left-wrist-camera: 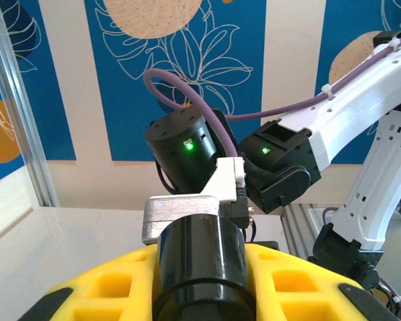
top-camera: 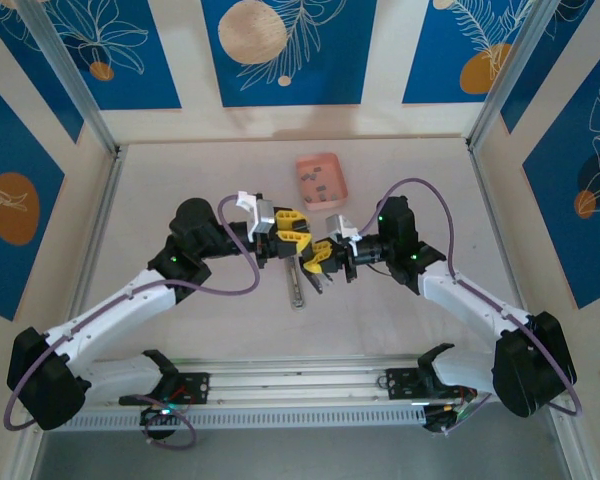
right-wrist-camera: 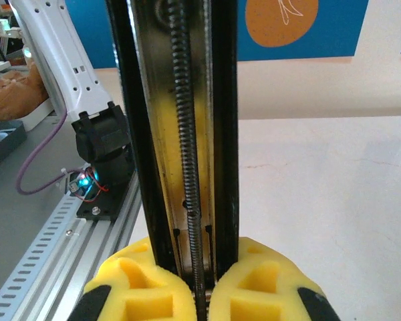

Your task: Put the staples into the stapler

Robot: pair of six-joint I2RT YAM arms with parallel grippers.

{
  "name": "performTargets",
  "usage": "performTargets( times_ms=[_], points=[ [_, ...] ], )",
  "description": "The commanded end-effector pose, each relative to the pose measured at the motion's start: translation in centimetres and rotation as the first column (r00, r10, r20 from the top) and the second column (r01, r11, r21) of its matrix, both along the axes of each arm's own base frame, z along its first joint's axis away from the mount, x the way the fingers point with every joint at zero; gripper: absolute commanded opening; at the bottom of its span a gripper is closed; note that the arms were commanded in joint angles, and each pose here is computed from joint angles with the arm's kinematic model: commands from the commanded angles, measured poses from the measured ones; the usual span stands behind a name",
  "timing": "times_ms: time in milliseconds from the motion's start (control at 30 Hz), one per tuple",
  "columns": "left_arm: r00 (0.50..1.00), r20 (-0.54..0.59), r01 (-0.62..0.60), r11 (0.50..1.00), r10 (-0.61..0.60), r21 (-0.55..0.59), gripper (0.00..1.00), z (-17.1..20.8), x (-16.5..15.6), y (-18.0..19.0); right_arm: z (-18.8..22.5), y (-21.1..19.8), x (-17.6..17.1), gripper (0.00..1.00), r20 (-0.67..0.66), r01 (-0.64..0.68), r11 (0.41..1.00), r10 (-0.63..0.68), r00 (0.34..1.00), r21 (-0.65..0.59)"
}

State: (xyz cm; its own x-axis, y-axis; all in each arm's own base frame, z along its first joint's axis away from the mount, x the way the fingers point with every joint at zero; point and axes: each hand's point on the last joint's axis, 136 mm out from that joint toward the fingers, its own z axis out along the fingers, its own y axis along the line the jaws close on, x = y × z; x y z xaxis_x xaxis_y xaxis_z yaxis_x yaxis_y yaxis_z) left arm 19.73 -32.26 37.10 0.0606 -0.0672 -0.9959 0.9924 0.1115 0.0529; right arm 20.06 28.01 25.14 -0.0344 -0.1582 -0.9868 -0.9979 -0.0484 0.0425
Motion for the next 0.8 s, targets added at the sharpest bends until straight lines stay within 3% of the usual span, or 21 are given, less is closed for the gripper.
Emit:
performTargets(
  times_ms=[0, 133, 200, 367, 467, 567, 767],
  points=[
    [0.993, 0.111, -0.026, 0.996, 0.035, -0.086, 0.28, 2.8, -0.3, 0.5, 0.6, -0.1, -0.1, 0.0, -0.038, -0.001, 1.0, 0.001, 0.999, 0.008],
    [0.987, 0.077, -0.137, 0.986, 0.144, -0.091, 0.65, 2.1, 1.2, 1.2, -0.2, -0.8, 1.5, 0.0, -0.103, 0.16, 0.986, -0.163, 0.981, -0.036],
    [0.979, 0.063, -0.187, 0.979, 0.192, -0.085, 0.77, 1.5, 1.8, 1.6, -0.8, -1.5, 2.6, 0.0, -0.161, 0.279, 0.958, -0.287, 0.944, -0.073],
    [0.927, 0.018, -0.373, 0.927, 0.374, -0.046, 0.85, -1.1, 4.3, 3.4, -3.7, -4.7, 5.5, 0.0, -0.334, 0.586, 0.762, -0.647, 0.685, -0.274],
    [0.859, -0.017, -0.513, 0.858, 0.512, -0.018, 0.86, -3.0, 6.1, 5.2, -5.9, -6.4, 5.5, 0.0, -0.369, 0.627, 0.655, -0.756, 0.541, -0.422],
    [0.788, -0.035, -0.614, 0.789, 0.615, 0.035, 0.86, -4.9, 7.4, 7.0, -8.3, -8.6, 5.9, 0.0, -0.326, 0.659, 0.498, -0.867, 0.376, -0.564],
    [0.772, -0.031, -0.628, 0.769, 0.635, 0.119, 0.86, -7.5, 7.4, 7.4, -11.2, -12.0, 7.6, 0.0, -0.213, 0.64, 0.261, -0.965, 0.154, -0.723]
  ],
)
